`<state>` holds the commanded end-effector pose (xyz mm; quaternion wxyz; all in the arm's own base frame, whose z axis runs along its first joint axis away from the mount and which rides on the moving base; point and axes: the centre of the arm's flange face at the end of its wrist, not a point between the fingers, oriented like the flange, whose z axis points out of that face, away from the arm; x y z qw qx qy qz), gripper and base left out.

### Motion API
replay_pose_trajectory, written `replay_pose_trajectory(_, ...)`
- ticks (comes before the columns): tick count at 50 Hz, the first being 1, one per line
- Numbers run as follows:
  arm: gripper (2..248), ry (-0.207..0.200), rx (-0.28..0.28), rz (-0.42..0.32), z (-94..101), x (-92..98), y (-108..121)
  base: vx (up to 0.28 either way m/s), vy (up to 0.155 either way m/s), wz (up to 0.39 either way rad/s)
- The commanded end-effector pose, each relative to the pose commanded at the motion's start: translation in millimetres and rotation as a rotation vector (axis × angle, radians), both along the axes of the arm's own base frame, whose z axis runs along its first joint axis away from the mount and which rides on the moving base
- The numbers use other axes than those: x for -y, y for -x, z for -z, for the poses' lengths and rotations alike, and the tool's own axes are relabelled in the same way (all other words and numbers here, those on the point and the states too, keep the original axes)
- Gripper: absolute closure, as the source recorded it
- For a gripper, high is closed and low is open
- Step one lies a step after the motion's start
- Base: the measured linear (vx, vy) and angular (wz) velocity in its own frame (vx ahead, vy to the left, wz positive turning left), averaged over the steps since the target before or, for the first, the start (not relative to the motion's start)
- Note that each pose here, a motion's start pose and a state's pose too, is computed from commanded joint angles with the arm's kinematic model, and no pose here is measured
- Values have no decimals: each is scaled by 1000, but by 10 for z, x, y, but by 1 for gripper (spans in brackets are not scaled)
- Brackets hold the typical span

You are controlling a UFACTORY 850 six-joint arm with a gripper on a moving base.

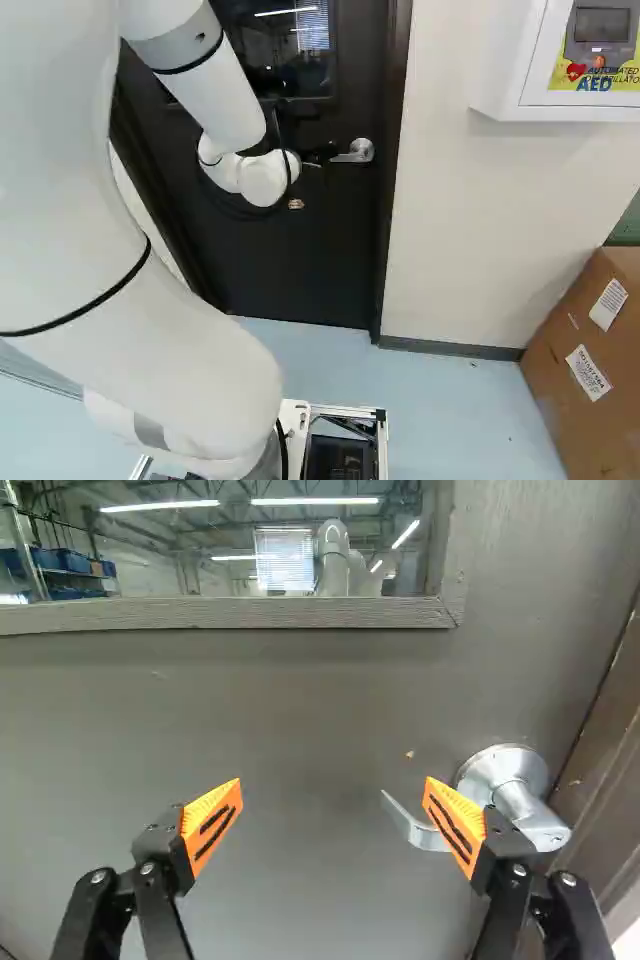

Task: Open the door and move inside

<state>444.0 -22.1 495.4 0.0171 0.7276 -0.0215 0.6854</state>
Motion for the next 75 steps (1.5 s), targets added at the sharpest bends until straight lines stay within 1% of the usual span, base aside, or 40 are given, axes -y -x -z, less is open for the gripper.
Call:
replay_pose_trajectory(23, 3, 0, -1, 33, -2, 164, -184, 0, 0, 0)
replay_pose_trajectory(47, 3, 0, -1, 40, 0, 198, -219, 0, 0, 0)
replay_pose_trajectory(75, 3, -4, -57, 40, 260, 199, -229, 0, 0, 0)
